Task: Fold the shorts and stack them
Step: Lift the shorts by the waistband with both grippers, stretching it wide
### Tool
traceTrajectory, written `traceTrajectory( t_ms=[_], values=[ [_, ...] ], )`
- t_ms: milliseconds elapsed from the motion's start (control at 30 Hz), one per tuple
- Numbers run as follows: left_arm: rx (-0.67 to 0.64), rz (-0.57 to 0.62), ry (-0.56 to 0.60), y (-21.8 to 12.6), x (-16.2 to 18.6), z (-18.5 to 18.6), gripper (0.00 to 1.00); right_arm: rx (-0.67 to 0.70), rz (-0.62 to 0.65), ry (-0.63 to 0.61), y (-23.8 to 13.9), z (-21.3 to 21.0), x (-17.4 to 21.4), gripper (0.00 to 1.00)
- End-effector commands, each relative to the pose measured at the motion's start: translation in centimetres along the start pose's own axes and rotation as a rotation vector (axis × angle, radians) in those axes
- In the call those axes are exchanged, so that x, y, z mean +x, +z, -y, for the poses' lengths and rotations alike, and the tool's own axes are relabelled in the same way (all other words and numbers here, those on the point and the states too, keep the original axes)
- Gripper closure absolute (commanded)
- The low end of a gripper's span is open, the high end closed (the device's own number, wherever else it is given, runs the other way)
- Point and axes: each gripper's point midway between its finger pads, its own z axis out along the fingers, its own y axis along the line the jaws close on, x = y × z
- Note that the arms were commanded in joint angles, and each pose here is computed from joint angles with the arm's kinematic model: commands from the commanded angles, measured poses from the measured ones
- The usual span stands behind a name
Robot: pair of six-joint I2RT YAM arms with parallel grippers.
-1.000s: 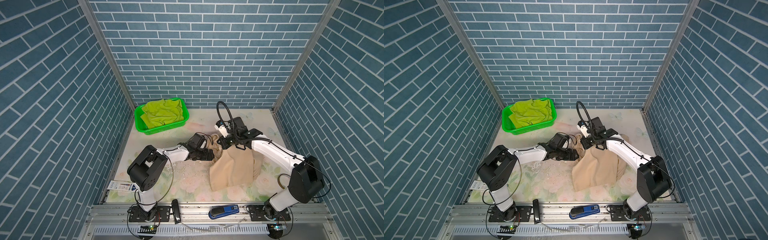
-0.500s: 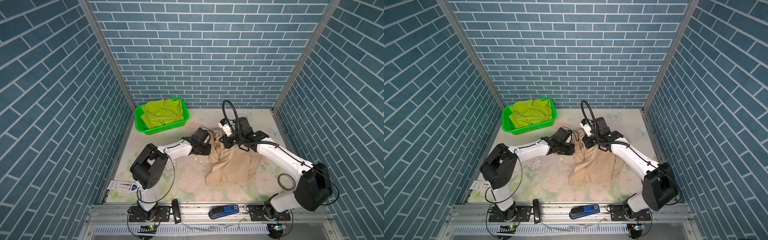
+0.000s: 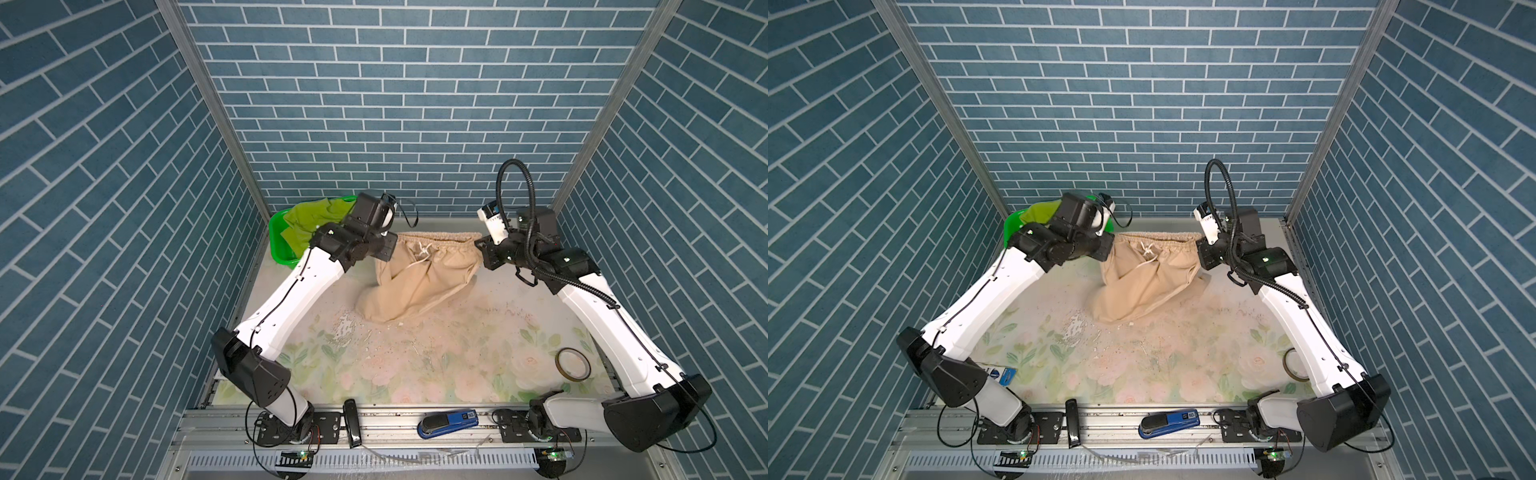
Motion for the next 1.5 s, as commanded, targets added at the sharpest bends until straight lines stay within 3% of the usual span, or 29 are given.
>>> traceTrajectory(
  t_ms=[0,267,467,633,800,900,1033,1133,1333,1467],
  values=[
    [-0.099,-0.039,0.141,-4.5,-0.6,-2.8,1.00,0.045,0.017,-0.085,-2.3,1.2,-2.2,1.00],
    [-0.060,0.035,0.194,-10.6,-1.8,-3.0,1.00,0.060,0.206,-0.147,-8.9,0.4,-7.5,1.00],
    [-0.086,0.093,0.177,-14.0,-1.2,-3.9,1.00,0.129,0.150,-0.145,-9.4,1.7,-6.9,1.00],
    [0.023,0.179,0.185,-17.7,-2.0,-2.5,1.00,0.044,0.271,-0.145,-13.4,-0.5,-9.6,1.00],
    [0.285,0.250,0.208,-22.5,-1.6,1.4,1.00,-0.055,0.349,-0.139,-17.4,-3.0,-10.5,1.00],
    [0.278,0.258,0.198,-23.3,-1.1,1.1,1.00,-0.062,0.359,-0.131,-19.2,-3.5,-10.5,1.00],
    [0.144,0.230,0.183,-22.7,-0.8,-1.1,1.00,0.033,0.360,-0.138,-20.8,-2.3,-10.3,1.00],
    [0.076,0.182,0.175,-21.4,-0.7,-2.2,1.00,0.109,0.312,-0.134,-19.9,-0.8,-9.8,1.00],
    [-0.006,0.022,0.169,-14.7,-1.1,-3.2,1.00,0.186,0.116,-0.118,-12.0,3.0,-7.7,1.00],
    [-0.050,-0.023,0.127,-7.7,-2.5,-4.8,1.00,0.227,0.066,-0.062,-6.0,7.1,-7.0,1.00]
  ],
)
